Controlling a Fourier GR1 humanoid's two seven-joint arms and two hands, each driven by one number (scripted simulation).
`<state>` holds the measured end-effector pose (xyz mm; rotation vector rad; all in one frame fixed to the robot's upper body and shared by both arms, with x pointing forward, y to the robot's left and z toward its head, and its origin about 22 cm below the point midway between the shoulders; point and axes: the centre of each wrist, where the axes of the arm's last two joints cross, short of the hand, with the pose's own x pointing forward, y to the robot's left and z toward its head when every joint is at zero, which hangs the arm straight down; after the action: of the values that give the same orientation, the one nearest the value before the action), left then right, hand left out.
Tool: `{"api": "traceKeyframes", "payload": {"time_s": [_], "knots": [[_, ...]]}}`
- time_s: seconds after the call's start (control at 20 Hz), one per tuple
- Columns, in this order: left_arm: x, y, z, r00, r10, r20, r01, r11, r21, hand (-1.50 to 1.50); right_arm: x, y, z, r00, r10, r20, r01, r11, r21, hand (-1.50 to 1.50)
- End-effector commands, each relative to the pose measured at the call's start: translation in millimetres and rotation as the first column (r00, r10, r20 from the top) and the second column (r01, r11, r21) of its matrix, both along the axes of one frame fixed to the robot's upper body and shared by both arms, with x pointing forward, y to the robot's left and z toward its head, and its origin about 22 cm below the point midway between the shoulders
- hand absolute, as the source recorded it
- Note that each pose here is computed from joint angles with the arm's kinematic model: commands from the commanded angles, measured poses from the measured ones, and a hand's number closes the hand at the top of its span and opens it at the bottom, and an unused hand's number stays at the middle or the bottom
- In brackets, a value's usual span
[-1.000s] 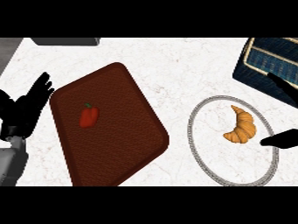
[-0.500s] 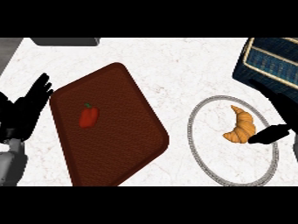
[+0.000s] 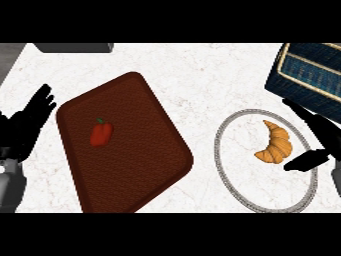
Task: Pick the croissant from the placemat and place it in the basket
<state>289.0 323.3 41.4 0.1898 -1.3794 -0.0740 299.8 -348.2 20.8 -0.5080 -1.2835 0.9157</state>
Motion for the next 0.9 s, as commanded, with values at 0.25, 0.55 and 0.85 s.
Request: {"api": "traceKeyframes", "payload": {"time_s": [0.25,0.55,0.85], "knots": [[-7.3,1.0,1.8,1.000,-0.015,-0.004,0.015,1.000,-0.001,0.00,-6.5,-9.3,2.5,0.997,0.079,0.009,-0.079,0.995,0.065,-1.50],[9.3,8.9,-12.0,1.000,0.001,0.005,-0.001,1.000,-0.001,0.00,-13.6,11.0,-30.8,0.997,0.081,-0.008,-0.080,0.997,0.019,-1.50],[15.2,1.3,-14.5,1.000,0.013,-0.004,-0.013,1.000,0.014,0.00,1.2,12.1,-24.1,0.999,0.034,-0.012,-0.035,0.999,-0.033,-1.50]]}}
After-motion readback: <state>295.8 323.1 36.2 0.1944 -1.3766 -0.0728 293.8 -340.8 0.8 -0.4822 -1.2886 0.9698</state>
